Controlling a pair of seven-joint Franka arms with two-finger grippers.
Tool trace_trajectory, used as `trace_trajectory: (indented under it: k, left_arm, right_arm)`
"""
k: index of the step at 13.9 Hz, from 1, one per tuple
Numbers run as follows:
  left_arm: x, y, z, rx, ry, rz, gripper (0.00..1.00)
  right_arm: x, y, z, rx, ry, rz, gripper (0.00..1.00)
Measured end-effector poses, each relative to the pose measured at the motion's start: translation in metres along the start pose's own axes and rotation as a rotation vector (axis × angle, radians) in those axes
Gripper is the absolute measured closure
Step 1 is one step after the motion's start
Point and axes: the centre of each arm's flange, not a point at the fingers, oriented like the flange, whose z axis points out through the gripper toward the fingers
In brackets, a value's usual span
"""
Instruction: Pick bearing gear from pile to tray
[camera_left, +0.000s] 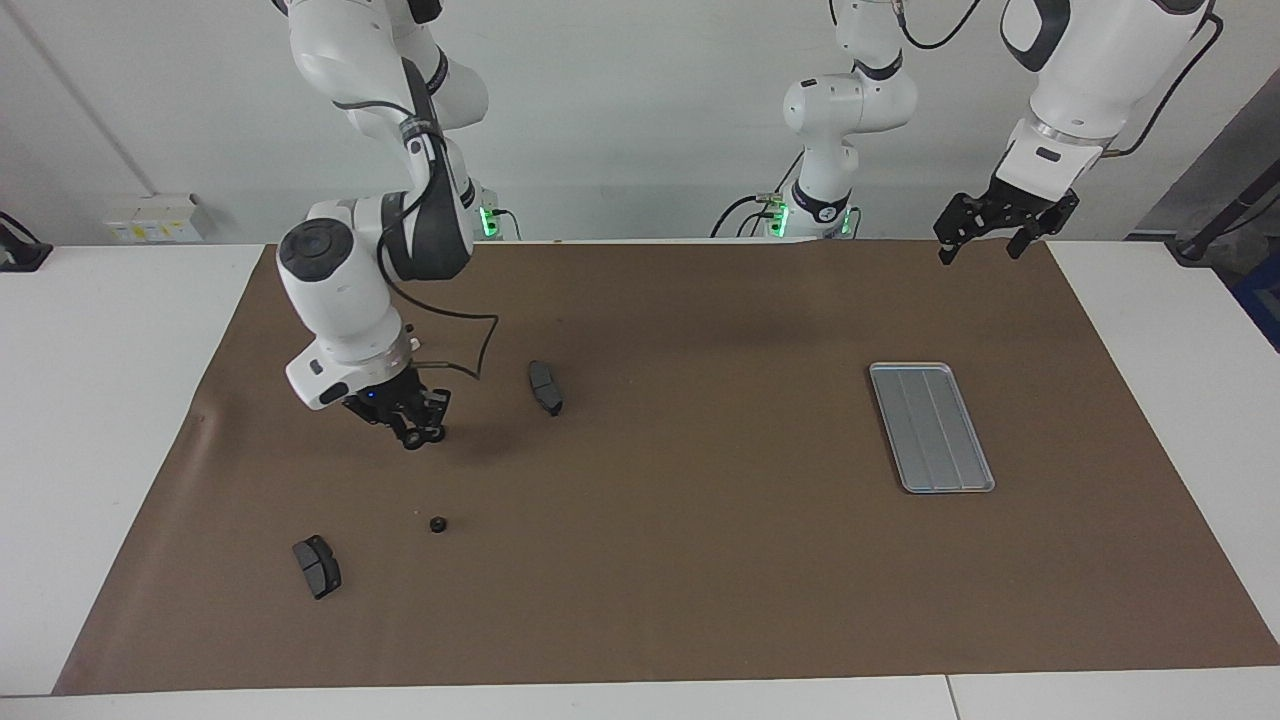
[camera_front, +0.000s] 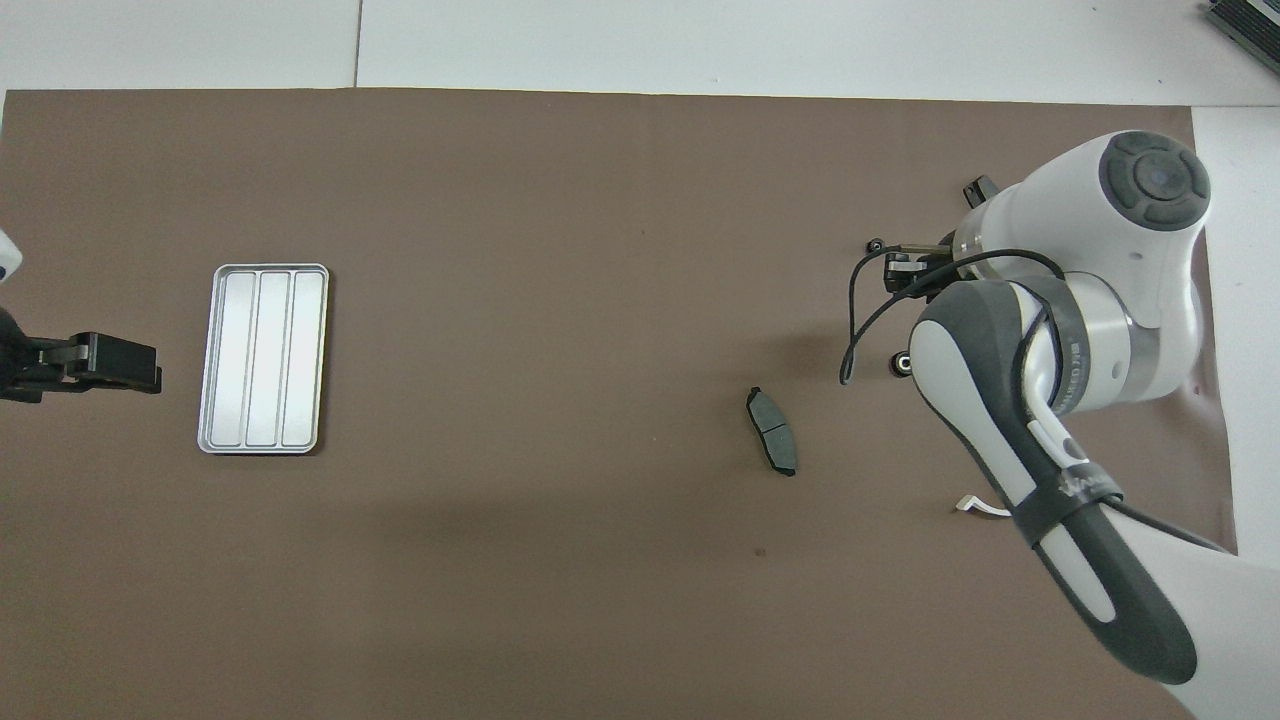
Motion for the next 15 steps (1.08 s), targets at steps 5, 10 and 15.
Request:
trace_trajectory:
  k: [5, 10, 15]
  left_arm:
    - [0.000, -0.023, 0.006, -0.001, -0.012, -0.046, 0.00]
    - [0.000, -0.025, 0.005, -0.001, -0.012, -0.051, 0.00]
    - [-0.001, -0.025, 0.007, -0.006, -0.021, -0.051, 0.00]
  right_arm:
    - [-0.045, -0.125, -0.002, 0.131, 0.021, 0.083, 0.66]
    - [-0.095, -0.224, 0.040, 0.212, 0.044, 0.132, 0.66]
    - [-0.140, -0.303, 0.108, 0.215, 0.038, 0.140, 0.66]
